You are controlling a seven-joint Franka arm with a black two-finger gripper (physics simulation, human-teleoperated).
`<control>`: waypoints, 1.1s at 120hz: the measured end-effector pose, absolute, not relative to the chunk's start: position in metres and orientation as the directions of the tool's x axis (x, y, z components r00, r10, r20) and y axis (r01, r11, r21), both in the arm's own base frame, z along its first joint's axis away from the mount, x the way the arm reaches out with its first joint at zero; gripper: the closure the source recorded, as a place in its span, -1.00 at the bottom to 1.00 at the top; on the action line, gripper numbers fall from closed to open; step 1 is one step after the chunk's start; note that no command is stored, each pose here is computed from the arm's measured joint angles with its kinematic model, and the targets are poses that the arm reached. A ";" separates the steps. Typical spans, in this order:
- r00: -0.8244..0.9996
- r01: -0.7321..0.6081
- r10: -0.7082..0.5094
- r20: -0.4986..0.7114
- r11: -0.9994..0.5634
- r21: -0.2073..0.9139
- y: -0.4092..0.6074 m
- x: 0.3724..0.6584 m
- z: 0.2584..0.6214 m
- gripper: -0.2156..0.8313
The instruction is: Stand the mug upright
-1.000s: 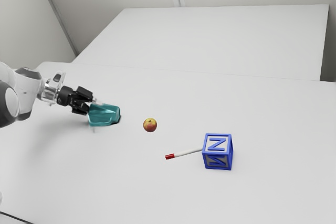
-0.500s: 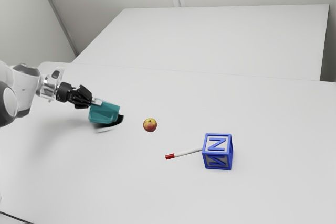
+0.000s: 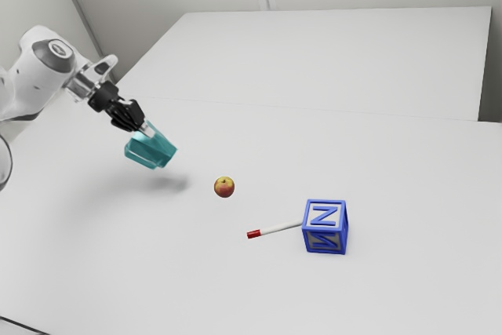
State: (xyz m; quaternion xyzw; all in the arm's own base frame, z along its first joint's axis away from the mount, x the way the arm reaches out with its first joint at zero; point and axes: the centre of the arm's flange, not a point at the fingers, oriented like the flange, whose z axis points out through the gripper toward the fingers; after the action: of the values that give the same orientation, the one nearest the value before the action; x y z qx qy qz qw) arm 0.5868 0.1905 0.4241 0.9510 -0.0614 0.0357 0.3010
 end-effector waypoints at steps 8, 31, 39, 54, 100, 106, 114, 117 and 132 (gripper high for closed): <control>0.988 -0.153 -0.133 0.077 -0.856 0.494 0.176 0.590 0.432 0.91; 0.988 -0.152 -0.154 0.018 -0.938 0.312 0.145 0.582 0.439 0.91; 0.989 -0.143 -0.146 0.008 -0.956 0.254 0.136 0.575 0.437 0.91; 0.992 -0.128 -0.129 0.006 -0.978 0.166 0.115 0.568 0.432 0.91; 0.999 -0.043 -0.043 0.012 -0.997 0.060 0.079 0.572 0.389 0.91; 1.000 -0.029 -0.028 0.007 -0.998 0.053 0.079 0.573 0.384 0.91; 1.000 -0.014 -0.014 0.000 -0.999 0.046 0.077 0.574 0.377 0.91; 1.000 -0.008 -0.008 -0.001 -0.999 0.044 0.077 0.575 0.376 0.91; 1.000 0.019 0.019 -0.005 -0.999 0.038 0.073 0.575 0.371 0.91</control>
State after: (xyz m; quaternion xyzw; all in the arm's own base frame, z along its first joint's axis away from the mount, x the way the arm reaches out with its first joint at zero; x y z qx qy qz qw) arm 0.5754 0.0725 0.3715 0.9998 0.0094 -0.0022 0.0190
